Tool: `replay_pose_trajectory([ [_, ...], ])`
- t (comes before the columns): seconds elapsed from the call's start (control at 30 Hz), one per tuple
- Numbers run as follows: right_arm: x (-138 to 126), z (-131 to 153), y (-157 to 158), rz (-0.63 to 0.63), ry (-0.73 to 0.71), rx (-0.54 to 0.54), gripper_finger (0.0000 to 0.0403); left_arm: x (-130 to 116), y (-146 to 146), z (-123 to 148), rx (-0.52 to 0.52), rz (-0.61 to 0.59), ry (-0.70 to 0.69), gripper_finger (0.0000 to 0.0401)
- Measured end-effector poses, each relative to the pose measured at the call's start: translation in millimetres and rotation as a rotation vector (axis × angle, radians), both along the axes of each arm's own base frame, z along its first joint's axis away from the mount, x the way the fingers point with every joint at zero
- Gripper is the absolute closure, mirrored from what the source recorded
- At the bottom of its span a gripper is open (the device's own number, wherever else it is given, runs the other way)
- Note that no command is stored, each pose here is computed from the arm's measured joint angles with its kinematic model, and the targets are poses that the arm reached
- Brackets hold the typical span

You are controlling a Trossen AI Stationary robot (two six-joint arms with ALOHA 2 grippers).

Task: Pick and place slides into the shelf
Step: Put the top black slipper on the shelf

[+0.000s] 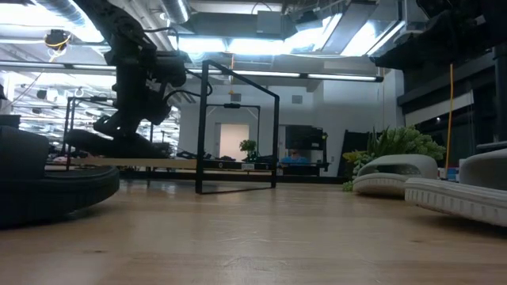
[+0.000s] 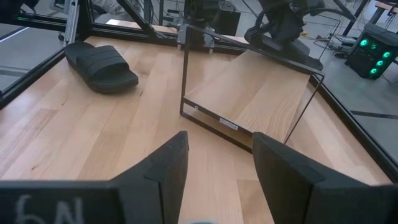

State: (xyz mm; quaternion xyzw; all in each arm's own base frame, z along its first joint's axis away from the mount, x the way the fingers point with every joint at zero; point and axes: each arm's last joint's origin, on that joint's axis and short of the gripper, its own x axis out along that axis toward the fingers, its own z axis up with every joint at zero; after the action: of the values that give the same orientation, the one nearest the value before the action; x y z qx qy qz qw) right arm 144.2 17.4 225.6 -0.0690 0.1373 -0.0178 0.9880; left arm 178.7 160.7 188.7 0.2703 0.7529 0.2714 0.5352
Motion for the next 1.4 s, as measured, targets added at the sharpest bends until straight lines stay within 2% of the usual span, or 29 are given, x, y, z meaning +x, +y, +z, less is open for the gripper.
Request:
replay_pose_trajectory([
  [0.43, 0.0, 0.0, 0.1, 0.0, 0.0, 0.0, 0.0223, -5.9, 8.6, -0.3, 0.01, 0.073, -0.057, 0.0308],
  [0.7, 0.0, 0.0, 0.0, 0.0, 0.0, 0.0, 0.0223, -7.1, 9.2, 1.0, 0.062, 0.092, -0.015, 0.0264],
  [1.0, 0.0, 0.0, 0.0, 0.0, 0.0, 0.0, 0.0223, -6.2, 7.6, 1.2, 0.071, 0.087, -0.003, 0.0245],
  [1.4, 0.0, 0.0, 0.0, 0.0, 0.0, 0.0, 0.0223, 0.0, -1.5, 0.7, 0.059, 0.041, 0.011, 0.0244],
])
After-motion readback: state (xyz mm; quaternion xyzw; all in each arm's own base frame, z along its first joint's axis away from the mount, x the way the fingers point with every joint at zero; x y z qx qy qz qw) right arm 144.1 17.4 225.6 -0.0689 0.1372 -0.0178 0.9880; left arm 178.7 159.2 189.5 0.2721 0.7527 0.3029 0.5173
